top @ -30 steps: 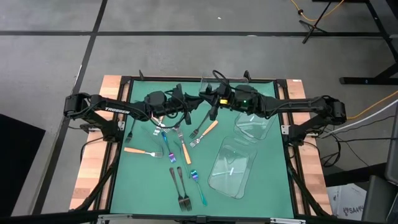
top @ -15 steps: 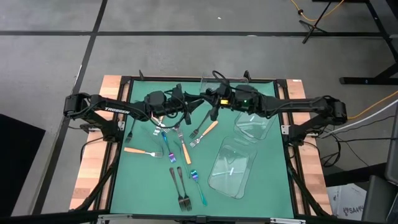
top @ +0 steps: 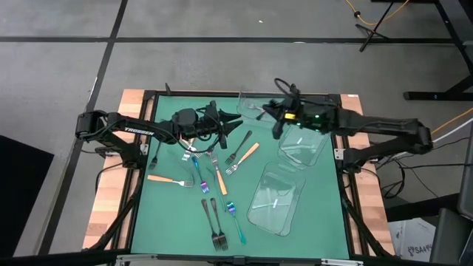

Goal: Sort silverware by color (type)
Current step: Put the black fork into the center transparent bin

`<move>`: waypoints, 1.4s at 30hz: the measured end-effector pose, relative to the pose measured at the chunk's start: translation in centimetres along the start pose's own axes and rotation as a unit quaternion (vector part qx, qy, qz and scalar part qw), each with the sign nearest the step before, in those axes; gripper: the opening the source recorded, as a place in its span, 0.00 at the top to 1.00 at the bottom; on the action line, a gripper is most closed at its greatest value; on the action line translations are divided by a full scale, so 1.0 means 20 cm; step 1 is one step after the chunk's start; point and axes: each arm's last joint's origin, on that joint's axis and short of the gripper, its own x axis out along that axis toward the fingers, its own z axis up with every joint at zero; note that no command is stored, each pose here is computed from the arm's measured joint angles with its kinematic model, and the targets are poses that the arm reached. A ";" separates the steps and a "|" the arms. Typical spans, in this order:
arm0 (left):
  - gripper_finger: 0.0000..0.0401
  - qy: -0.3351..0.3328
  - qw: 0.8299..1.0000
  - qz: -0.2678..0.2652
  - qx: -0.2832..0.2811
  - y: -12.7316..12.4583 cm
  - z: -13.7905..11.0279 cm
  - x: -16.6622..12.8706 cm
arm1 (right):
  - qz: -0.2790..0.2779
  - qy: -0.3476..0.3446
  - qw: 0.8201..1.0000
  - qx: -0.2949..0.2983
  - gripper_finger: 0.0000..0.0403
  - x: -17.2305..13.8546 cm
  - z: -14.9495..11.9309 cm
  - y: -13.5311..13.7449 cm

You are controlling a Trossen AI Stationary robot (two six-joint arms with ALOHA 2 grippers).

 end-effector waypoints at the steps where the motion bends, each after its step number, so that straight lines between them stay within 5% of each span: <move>1: 0.73 0.001 1.000 0.000 0.000 0.00 0.00 0.00 | -0.005 0.008 1.000 0.009 1.00 -0.03 0.00 -0.01; 9: 0.73 0.003 1.000 0.001 0.001 0.00 0.00 0.00 | -0.056 0.103 0.989 0.094 1.00 -0.29 -0.07 -0.11; 17: 0.73 0.003 1.000 0.001 0.001 0.00 0.00 0.00 | -0.142 0.241 0.948 0.153 1.00 -0.38 -0.22 -0.16; 28: 0.73 0.003 1.000 0.001 0.001 0.00 0.00 0.00 | -0.217 0.294 0.912 0.187 1.00 -0.34 -0.29 -0.20; 36: 0.73 0.003 1.000 0.001 0.001 0.00 0.00 0.00 | -0.244 0.358 0.866 0.250 1.00 -0.27 -0.50 -0.29; 42: 0.73 0.003 1.000 0.001 0.001 0.00 0.00 0.00 | -0.233 0.364 0.850 0.301 1.00 -0.21 -0.62 -0.36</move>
